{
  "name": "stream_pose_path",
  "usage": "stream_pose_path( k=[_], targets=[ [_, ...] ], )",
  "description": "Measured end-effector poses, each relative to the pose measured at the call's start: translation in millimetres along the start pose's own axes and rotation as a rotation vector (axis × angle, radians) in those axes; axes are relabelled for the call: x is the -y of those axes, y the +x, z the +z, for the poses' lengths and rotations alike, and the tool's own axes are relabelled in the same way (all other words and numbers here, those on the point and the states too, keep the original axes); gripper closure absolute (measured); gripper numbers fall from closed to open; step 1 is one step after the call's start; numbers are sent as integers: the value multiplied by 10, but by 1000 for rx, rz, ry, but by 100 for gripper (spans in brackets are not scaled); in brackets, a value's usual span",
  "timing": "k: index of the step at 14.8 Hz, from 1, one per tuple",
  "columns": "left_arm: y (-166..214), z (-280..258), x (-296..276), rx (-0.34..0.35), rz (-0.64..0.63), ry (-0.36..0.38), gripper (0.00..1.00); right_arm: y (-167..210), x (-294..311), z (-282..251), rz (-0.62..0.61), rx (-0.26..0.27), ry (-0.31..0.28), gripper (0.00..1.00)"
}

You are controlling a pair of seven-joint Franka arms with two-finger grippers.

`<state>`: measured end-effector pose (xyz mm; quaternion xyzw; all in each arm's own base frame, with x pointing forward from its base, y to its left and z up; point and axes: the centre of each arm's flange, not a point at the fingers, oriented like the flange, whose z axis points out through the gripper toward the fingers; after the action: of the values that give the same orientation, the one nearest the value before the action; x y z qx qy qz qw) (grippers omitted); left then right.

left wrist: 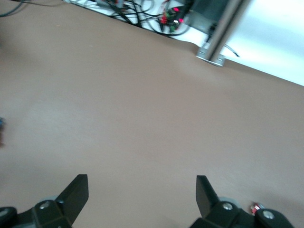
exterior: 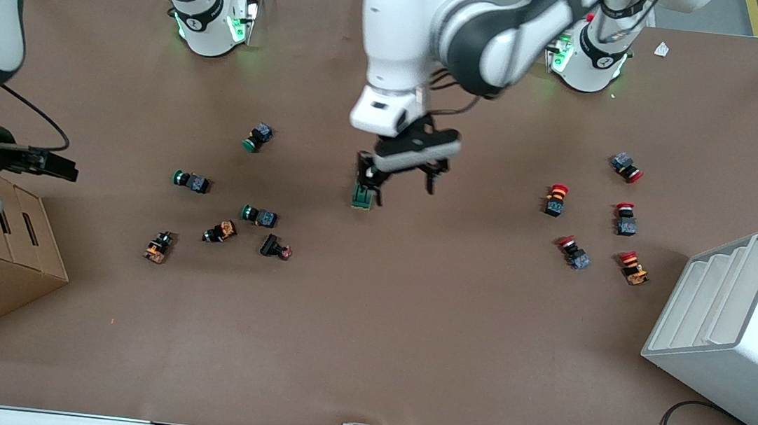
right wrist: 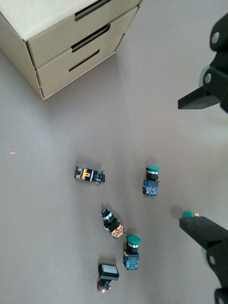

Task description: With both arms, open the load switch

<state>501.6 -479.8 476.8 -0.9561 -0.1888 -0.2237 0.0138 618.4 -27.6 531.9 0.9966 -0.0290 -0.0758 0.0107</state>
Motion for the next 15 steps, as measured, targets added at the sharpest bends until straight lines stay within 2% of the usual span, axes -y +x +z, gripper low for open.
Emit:
stream_pose_path(
  k=[3,7,9,11,15],
  targets=[
    [725,-55,455,78,-12,20,0,-67,-24,-122,3,-19,2,0],
    [1516,-169,1098,158,-20,-2,0,-118,-34,-216,4,-35,3,0],
    [1770,-258,1388,183,22,-6,0,-136,-40,-248,-8,-41,4,0],
    [1990,-364,1691,174,98,8,0,-159,-59,-291,-23,-49,6,0],
    [2327,-623,2281,207,175,-28,0,-198,-143,-356,-31,-61,15,0]
  ],
)
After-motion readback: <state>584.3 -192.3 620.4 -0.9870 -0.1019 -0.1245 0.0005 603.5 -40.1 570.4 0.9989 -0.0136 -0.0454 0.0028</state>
